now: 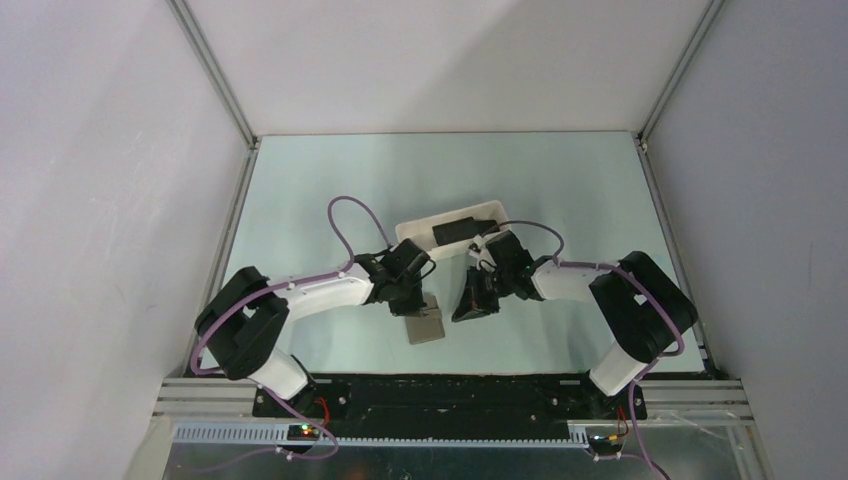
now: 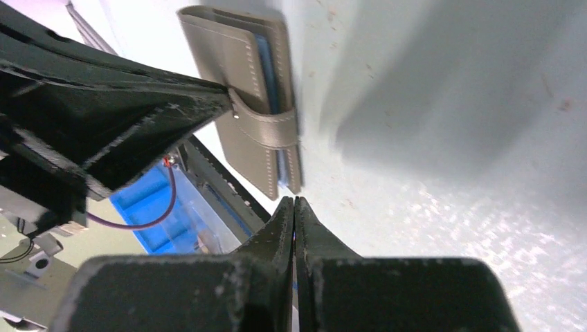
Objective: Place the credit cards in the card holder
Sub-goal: Close the card holder at the center of the board.
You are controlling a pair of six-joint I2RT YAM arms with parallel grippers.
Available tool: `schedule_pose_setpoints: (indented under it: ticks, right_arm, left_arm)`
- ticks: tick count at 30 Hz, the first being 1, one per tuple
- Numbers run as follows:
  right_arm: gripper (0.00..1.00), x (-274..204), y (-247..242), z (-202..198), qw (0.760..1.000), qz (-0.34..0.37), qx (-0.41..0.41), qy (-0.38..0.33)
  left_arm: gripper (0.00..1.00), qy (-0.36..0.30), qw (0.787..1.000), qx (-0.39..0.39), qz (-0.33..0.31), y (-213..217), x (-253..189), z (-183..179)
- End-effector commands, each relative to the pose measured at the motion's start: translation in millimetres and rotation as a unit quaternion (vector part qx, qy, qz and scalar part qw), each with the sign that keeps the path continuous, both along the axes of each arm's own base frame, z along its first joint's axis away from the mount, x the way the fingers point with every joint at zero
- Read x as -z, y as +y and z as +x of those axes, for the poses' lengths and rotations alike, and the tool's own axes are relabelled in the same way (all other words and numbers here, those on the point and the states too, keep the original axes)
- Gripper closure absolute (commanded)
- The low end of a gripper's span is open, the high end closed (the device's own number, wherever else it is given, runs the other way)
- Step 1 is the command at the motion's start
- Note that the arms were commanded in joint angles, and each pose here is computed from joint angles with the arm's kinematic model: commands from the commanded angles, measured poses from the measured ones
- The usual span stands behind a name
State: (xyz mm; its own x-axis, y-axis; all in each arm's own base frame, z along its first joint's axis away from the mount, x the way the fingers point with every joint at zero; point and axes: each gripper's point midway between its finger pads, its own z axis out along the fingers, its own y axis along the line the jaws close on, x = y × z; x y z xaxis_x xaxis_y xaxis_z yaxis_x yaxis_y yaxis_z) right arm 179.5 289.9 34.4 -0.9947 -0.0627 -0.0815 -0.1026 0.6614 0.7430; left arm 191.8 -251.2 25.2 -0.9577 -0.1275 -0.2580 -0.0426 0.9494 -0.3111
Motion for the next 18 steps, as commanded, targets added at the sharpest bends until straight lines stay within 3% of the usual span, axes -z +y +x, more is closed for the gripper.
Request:
schedule_pose_setpoints:
  ticks: [1,8,18]
  right_arm:
    - [1.0,-21.4,21.6,8.2,0.999,0.039,-0.017,-0.012]
    - [1.0,-32.7,42.0,15.3,0.998,0.053,-0.031,-0.019]
    - [1.0,-13.1,55.9,15.6,0.999,0.035,-0.04,-0.002]
  left_arm:
    - [1.0,0.007,1.0,0.0,0.026,9.9,11.3,-3.7]
    - [1.0,0.007,1.0,0.001,0.027,9.8,11.8,-4.1]
    - [1.0,0.008,1.0,-0.001,0.028,10.6,12.5,-4.6]
